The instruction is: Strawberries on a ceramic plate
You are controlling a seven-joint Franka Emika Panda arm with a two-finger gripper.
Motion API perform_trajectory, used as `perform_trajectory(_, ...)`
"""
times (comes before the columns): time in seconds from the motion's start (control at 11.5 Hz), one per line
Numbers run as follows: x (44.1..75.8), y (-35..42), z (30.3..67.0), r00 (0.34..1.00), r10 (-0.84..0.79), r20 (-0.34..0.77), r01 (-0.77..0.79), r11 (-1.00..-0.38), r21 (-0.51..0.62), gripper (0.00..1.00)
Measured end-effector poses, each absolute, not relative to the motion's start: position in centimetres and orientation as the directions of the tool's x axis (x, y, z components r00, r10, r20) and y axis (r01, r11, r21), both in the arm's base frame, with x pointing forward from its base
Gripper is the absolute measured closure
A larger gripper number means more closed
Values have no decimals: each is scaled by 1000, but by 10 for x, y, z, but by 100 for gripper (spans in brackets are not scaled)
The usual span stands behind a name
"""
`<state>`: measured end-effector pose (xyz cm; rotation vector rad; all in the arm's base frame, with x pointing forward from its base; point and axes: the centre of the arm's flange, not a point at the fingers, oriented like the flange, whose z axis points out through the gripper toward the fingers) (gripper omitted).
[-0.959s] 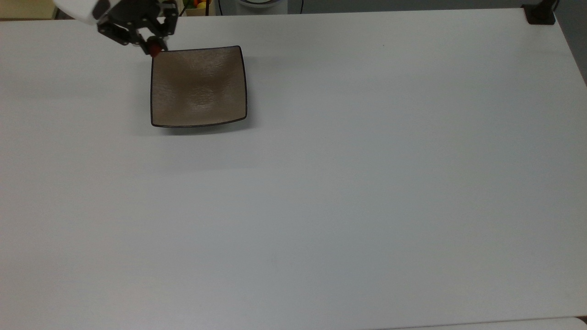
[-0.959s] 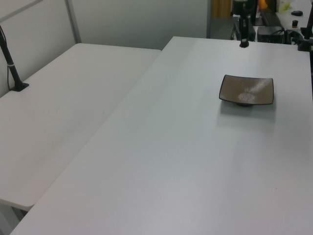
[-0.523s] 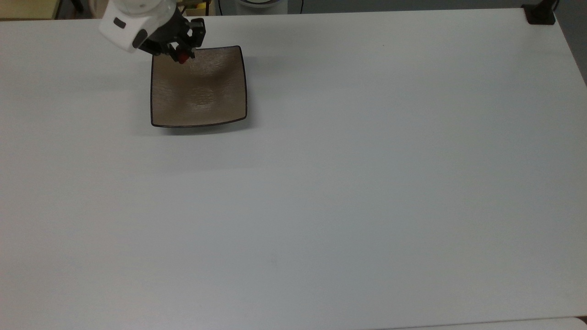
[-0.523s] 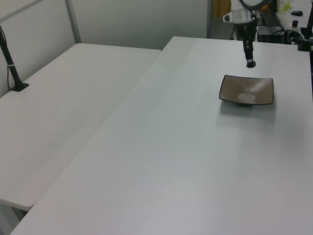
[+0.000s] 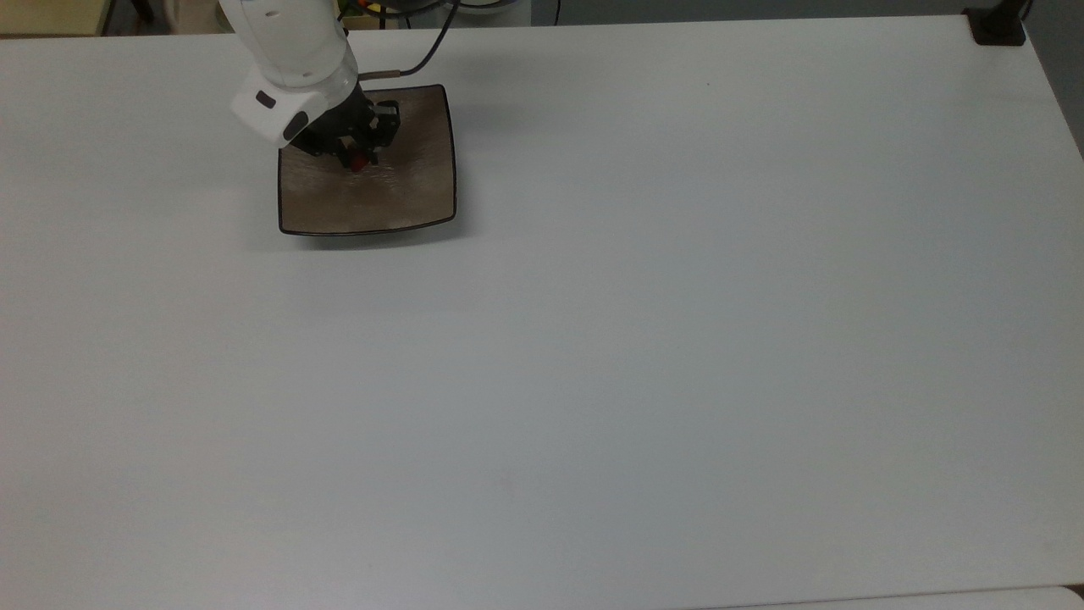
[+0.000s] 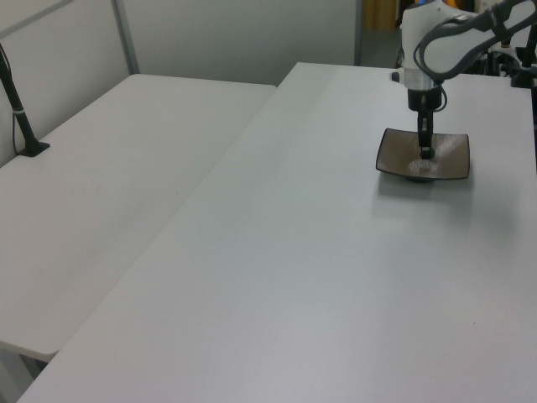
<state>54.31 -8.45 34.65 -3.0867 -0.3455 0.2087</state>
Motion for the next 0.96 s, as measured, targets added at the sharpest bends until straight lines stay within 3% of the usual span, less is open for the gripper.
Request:
perform_trajectory(0.26,541,-83,337,971,222,-93,220,-975,-28,66)
perform_trajectory(0.61,549,-63,360,977,206,-54,205,-979,-16,9)
perform_trajectory(0.7,555,-48,384,981,190,-36,190,-982,-12,0)
perform_trajectory(0.96,568,-4,493,989,151,-9,151,-989,-8,0)
